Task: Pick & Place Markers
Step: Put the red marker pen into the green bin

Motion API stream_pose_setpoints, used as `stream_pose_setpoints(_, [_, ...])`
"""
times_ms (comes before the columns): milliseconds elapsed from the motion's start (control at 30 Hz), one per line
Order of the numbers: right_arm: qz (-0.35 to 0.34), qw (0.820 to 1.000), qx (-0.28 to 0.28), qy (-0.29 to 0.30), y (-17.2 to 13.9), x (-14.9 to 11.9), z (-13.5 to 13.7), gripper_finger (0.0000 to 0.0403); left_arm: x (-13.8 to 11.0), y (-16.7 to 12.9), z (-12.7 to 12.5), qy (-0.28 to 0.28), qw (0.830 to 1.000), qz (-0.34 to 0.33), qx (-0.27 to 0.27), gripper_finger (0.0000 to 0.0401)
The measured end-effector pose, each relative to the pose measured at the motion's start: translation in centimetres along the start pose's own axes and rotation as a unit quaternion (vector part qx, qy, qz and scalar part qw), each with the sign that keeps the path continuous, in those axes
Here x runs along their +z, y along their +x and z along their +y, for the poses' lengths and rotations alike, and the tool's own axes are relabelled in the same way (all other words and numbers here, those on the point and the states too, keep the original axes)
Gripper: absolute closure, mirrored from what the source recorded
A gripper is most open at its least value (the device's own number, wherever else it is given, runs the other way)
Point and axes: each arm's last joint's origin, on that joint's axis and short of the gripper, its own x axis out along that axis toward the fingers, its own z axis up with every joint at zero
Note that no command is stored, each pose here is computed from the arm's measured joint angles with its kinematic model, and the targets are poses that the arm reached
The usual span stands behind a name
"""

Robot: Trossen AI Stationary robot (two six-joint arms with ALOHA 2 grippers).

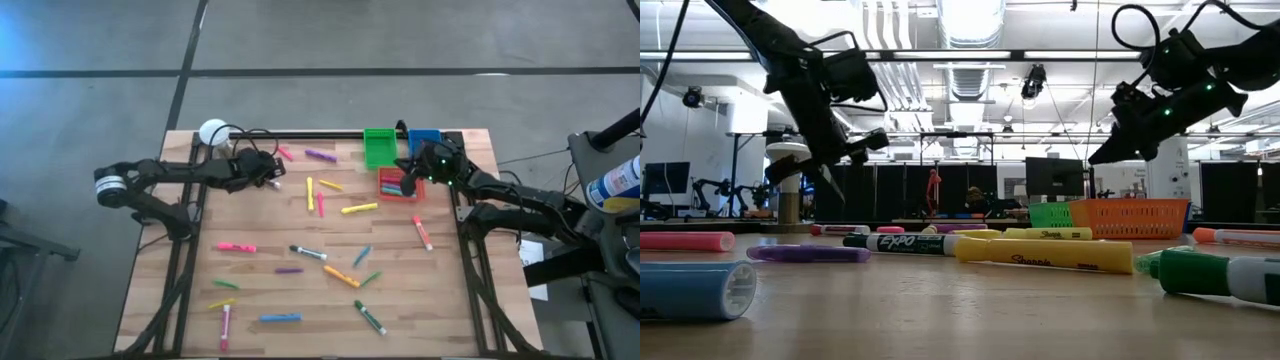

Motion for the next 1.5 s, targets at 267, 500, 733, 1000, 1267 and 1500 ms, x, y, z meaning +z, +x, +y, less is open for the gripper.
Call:
stream_pose_setpoints(267, [-0.049, 0.998, 0.047, -0.007, 0.0, -0.1, 0.3, 0.039, -0.9, 1.3, 0.5, -0.019, 0.999, 0.035, 0.034, 0.0244])
stream_pose_setpoints(500, [-0.048, 0.997, 0.051, -0.009, 0.0, -0.1, 0.3, 0.039, -1.2, 2.0, 0.8, -0.016, 0.998, 0.039, 0.055, 0.0244])
stream_pose_setpoints(733, [-0.048, 0.998, 0.051, -0.009, 0.0, -0.1, 0.3, 0.039, -1.1, 1.8, 1.1, -0.004, 0.995, 0.053, 0.081, 0.0244])
stream_pose_setpoints(1000, [-0.048, 0.997, 0.051, -0.013, 0.0, -0.1, 0.3, 0.039, 0.4, 0.4, -0.5, 0.228, 0.962, 0.129, 0.083, 0.0244])
stream_pose_setpoints(1267, [-0.048, 0.998, 0.051, -0.01, 0.0, -0.2, 0.3, 0.039, 1.8, 0.6, -3.1, 0.477, 0.852, 0.217, -0.017, 0.0244])
stream_pose_setpoints(1500, [-0.048, 0.998, 0.051, -0.006, 0.0, -0.2, 0.3, 0.039, 0.9, 3.1, -3.4, 0.649, 0.712, 0.268, 0.0, 0.0244])
